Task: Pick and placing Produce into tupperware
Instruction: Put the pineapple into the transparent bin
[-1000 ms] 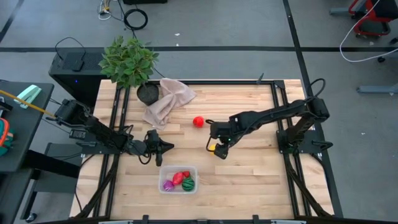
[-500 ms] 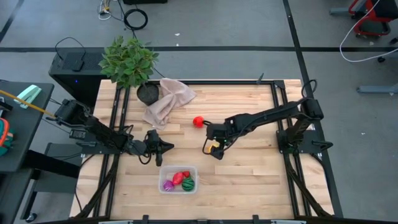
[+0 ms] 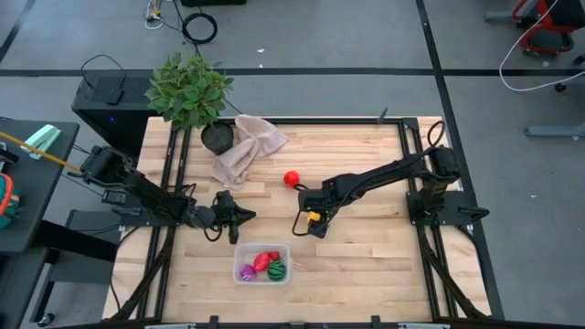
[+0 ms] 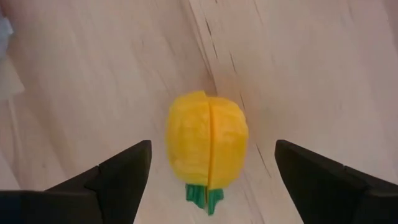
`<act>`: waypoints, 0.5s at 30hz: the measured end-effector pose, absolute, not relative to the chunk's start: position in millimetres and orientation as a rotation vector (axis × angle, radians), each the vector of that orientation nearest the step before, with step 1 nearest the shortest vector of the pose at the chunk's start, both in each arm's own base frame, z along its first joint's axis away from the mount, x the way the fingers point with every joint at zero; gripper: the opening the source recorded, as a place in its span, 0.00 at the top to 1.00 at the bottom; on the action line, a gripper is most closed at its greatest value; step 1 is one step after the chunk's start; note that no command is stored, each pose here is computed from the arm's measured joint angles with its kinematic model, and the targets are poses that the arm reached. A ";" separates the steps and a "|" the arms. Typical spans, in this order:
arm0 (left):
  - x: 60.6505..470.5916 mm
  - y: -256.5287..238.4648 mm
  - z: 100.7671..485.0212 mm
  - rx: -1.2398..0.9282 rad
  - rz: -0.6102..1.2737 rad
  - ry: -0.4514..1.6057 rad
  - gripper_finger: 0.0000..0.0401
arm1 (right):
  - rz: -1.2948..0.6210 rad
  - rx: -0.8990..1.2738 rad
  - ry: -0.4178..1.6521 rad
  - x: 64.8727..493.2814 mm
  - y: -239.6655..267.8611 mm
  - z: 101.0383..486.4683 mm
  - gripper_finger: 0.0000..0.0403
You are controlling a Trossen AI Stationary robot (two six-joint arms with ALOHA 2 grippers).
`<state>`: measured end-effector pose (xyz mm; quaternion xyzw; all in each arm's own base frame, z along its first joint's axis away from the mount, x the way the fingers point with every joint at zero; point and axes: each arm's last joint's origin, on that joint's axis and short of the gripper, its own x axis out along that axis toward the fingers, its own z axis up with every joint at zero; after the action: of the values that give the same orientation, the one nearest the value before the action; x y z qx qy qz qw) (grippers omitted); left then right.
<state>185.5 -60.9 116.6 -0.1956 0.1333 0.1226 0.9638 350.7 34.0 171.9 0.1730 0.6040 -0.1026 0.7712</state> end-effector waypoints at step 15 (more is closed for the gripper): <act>185.5 -60.8 116.5 -0.395 0.249 0.271 0.92 | -0.248 0.354 1.325 355.8 36.7 156.1 0.24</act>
<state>185.5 -60.8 116.5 -0.1950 0.1339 0.1231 0.9638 355.8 36.7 156.1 0.1630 0.6103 -0.1141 0.7668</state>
